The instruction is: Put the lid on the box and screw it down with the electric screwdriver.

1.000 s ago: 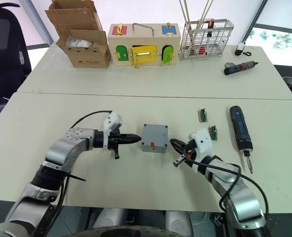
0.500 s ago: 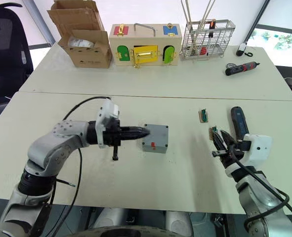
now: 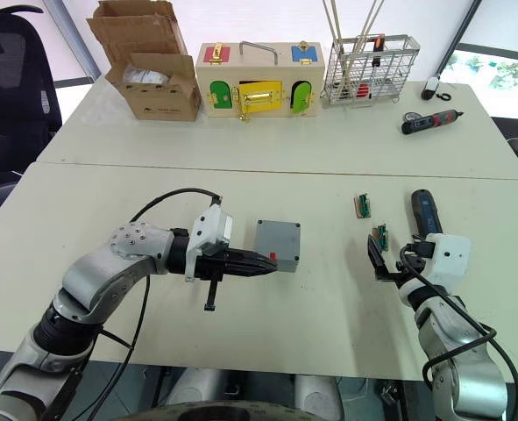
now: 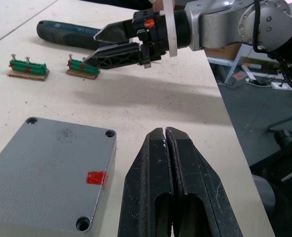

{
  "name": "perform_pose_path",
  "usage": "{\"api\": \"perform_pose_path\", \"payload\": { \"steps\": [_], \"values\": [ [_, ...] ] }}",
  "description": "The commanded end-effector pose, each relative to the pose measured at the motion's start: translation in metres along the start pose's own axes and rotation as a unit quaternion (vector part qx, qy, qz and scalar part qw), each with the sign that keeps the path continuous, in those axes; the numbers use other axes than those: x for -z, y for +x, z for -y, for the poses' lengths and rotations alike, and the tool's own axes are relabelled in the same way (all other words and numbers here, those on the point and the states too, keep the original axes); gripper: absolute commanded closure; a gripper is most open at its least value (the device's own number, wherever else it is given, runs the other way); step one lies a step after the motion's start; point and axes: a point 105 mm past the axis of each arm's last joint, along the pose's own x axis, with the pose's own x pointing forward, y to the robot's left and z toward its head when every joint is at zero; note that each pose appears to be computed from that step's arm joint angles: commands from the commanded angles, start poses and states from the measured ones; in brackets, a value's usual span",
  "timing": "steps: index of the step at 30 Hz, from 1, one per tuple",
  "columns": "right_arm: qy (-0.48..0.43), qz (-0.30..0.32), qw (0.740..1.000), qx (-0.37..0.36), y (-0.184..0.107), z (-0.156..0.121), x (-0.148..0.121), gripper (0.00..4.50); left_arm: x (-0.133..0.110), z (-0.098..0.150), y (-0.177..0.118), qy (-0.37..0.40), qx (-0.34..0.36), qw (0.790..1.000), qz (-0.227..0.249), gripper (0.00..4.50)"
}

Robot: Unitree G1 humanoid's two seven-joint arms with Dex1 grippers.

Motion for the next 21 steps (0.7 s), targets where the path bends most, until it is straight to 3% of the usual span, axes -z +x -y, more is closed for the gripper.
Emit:
{"api": "perform_pose_path", "payload": {
  "steps": [1,5,19,21],
  "values": [
    [-0.019,0.015,1.0,-0.006,0.003,-0.001,-0.008,0.66,-0.007,0.0,-0.001,0.018,-0.004,1.0,0.006,4.5],
    [-0.022,0.014,1.0,-0.003,0.008,-0.001,-0.009,1.8,-0.005,-0.001,-0.003,0.013,-0.015,1.0,0.003,4.5],
    [-0.025,0.008,1.0,-0.004,0.02,-0.001,-0.005,1.8,-0.004,-0.003,-0.001,0.013,-0.027,1.0,0.003,4.5],
    [-0.025,0.008,1.0,-0.004,0.021,-0.001,-0.005,2.44,-0.004,-0.003,-0.001,0.013,-0.028,1.0,0.003,4.5]
  ]
}}
